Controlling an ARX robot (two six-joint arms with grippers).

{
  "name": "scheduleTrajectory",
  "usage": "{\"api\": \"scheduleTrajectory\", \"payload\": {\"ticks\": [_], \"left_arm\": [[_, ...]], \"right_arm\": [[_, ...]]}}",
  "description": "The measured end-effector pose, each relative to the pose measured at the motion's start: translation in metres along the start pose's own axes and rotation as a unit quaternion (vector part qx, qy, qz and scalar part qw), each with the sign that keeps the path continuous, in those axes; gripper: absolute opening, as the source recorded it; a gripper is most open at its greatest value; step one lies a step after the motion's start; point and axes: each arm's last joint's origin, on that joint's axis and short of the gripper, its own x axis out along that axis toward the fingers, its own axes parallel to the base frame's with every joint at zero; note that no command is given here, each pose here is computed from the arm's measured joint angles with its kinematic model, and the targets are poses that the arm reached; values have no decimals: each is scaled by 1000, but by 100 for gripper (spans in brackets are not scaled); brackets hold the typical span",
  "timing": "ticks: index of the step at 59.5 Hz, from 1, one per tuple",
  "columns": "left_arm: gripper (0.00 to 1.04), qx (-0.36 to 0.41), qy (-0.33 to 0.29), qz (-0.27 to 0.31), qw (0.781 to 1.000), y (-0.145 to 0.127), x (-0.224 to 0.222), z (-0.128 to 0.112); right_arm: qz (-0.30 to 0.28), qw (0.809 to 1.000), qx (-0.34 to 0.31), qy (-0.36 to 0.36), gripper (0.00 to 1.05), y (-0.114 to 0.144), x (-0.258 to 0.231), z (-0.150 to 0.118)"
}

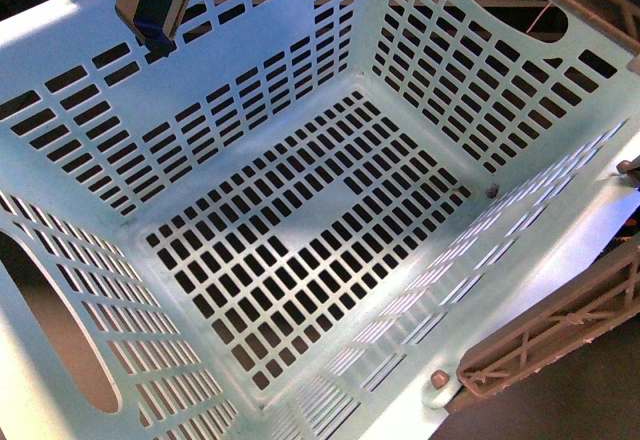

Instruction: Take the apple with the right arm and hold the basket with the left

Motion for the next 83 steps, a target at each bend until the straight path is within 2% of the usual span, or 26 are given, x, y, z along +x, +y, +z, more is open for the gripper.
{"api": "scheduleTrajectory", "payload": {"ticks": [4,7,12,21,29,32,40,47,56,62,68,83], "left_arm": [[17,0,0,0,1000,0,0,0],[17,0,0,0,1000,0,0,0],[17,0,0,0,1000,0,0,0],[17,0,0,0,1000,0,0,0],[17,0,0,0,1000,0,0,0],[17,0,0,0,1000,0,0,0],[17,0,0,0,1000,0,0,0],[17,0,0,0,1000,0,0,0],[17,0,0,0,1000,0,0,0],[17,0,0,0,1000,0,0,0],[17,0,0,0,1000,0,0,0],[17,0,0,0,1000,0,0,0]], "right_arm": [[1,1000,4,6,95,0,4,-3],[2,1000,10,9,87,-1,4,-5],[6,1000,16,5,81,-4,4,-7],[17,999,35,-19,80,-19,-17,-14],[17,995,52,-82,80,-38,-61,0],[25,990,58,-127,80,-46,-91,12],[53,970,74,-226,80,-56,-166,36],[86,942,86,-312,80,-51,-234,54],[138,914,92,-371,80,-30,-286,62],[199,897,73,-387,80,9,-309,64],[241,893,50,-377,80,44,-314,62],[284,897,13,-337,80,93,-304,44]]}}
